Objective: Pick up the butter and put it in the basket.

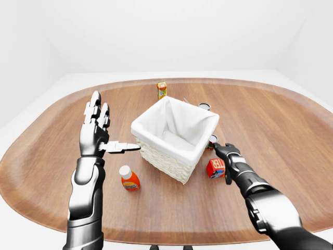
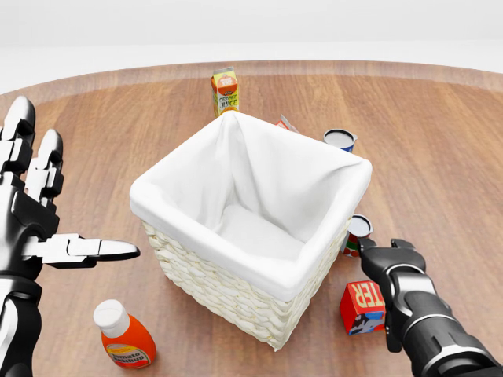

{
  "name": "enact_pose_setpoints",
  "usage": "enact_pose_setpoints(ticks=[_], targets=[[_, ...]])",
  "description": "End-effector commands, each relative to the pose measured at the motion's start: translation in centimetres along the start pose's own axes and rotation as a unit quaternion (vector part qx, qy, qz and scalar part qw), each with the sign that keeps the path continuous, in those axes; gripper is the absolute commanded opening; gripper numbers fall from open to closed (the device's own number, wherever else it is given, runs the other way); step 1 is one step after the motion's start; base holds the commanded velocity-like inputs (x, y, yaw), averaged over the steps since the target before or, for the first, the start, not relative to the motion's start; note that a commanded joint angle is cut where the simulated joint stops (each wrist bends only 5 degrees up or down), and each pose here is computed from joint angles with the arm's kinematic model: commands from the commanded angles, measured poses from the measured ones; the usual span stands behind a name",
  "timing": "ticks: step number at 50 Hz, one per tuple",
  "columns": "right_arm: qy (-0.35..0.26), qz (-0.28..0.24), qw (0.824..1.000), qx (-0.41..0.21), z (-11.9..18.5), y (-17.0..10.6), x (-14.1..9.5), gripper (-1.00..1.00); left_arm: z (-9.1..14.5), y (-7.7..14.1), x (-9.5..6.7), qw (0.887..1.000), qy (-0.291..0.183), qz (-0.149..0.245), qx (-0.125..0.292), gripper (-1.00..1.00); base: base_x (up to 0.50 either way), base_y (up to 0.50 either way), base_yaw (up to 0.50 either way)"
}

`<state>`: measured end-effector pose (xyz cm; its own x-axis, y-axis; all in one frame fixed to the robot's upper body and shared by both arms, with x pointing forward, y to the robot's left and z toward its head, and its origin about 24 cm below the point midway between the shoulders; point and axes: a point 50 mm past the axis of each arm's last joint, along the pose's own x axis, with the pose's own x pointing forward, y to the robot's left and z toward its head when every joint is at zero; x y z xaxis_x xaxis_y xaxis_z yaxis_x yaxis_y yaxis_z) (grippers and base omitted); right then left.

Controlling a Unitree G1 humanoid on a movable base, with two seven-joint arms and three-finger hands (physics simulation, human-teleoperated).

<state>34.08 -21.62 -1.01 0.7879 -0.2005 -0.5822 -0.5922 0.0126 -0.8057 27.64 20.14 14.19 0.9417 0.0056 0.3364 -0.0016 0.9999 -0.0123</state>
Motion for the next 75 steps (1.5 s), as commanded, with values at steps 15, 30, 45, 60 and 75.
enact_pose_setpoints(ticks=[15,30,45,60,75], targets=[[0.001,0.047,0.999,-0.027,0.5,1.0,0.0,1.0,-0.7,0.3,0.1,1.0,0.016,0.002,-0.005,1.0,0.0,0.0,0.0],[0.002,0.053,0.998,-0.032,0.4,1.0,0.0,-1.0,-1.0,0.4,0.2,1.0,0.021,0.004,-0.007,1.0,0.0,0.0,0.0],[0.002,0.026,1.0,0.003,0.3,0.2,0.0,-1.0,-1.1,0.4,0.2,1.0,0.023,0.004,-0.008,1.0,0.0,0.0,0.0],[0.001,0.013,1.0,0.022,0.2,-0.1,0.0,-1.0,-1.3,0.6,0.2,1.0,0.027,0.007,-0.01,1.0,0.0,0.0,0.0],[0.009,0.006,0.999,0.037,-0.7,-0.8,0.0,-1.0,-1.2,0.8,0.1,1.0,0.027,0.009,-0.011,1.0,0.0,0.0,0.0]])
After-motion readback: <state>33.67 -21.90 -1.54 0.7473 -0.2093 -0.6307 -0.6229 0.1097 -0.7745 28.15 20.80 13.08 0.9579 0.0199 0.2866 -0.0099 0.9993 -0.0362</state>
